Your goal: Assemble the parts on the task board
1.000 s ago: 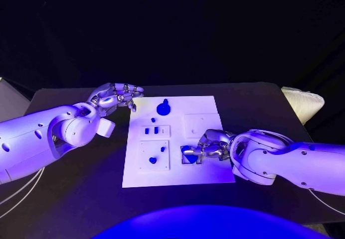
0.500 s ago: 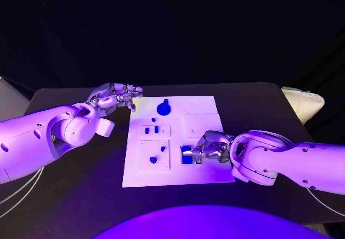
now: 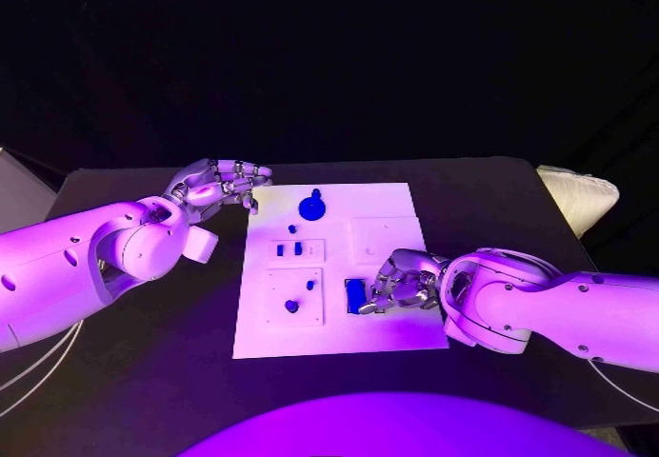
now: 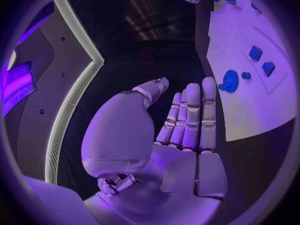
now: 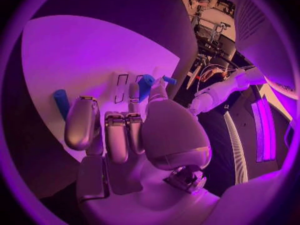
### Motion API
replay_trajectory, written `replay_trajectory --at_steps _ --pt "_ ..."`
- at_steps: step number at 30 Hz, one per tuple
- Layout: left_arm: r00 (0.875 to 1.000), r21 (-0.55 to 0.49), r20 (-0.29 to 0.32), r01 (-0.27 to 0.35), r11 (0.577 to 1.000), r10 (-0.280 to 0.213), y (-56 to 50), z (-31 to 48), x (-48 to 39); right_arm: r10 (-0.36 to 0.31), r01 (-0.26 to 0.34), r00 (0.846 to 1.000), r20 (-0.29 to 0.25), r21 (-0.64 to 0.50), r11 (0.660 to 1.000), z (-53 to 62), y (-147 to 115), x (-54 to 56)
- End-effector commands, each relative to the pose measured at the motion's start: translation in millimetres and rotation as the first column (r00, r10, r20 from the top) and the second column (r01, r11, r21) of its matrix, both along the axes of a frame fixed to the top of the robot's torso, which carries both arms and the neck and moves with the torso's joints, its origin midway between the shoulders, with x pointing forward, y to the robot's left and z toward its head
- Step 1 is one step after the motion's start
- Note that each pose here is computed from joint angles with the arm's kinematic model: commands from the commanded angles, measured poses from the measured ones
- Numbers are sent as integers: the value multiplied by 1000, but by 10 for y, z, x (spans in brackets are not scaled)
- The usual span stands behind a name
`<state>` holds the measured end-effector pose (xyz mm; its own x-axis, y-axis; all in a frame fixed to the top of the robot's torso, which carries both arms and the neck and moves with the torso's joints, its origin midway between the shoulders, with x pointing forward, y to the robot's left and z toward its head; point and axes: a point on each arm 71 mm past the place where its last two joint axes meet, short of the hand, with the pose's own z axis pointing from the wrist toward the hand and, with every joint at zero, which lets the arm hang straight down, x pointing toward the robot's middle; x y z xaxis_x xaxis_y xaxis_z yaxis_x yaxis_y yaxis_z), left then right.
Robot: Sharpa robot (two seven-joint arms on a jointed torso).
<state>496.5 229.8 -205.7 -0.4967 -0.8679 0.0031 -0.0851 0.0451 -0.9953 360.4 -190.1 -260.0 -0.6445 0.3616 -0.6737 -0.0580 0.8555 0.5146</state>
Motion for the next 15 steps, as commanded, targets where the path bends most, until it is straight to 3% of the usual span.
replay_trajectory --at_steps 1,15 --pt "1000 -4 3 14 1000 -14 -21 6 -5 63 -62 997 38 -23 998 11 35 -7" --pt "1000 -2 1 15 1000 -15 -23 4 -5 41 -39 998 47 -40 998 -11 17 38"
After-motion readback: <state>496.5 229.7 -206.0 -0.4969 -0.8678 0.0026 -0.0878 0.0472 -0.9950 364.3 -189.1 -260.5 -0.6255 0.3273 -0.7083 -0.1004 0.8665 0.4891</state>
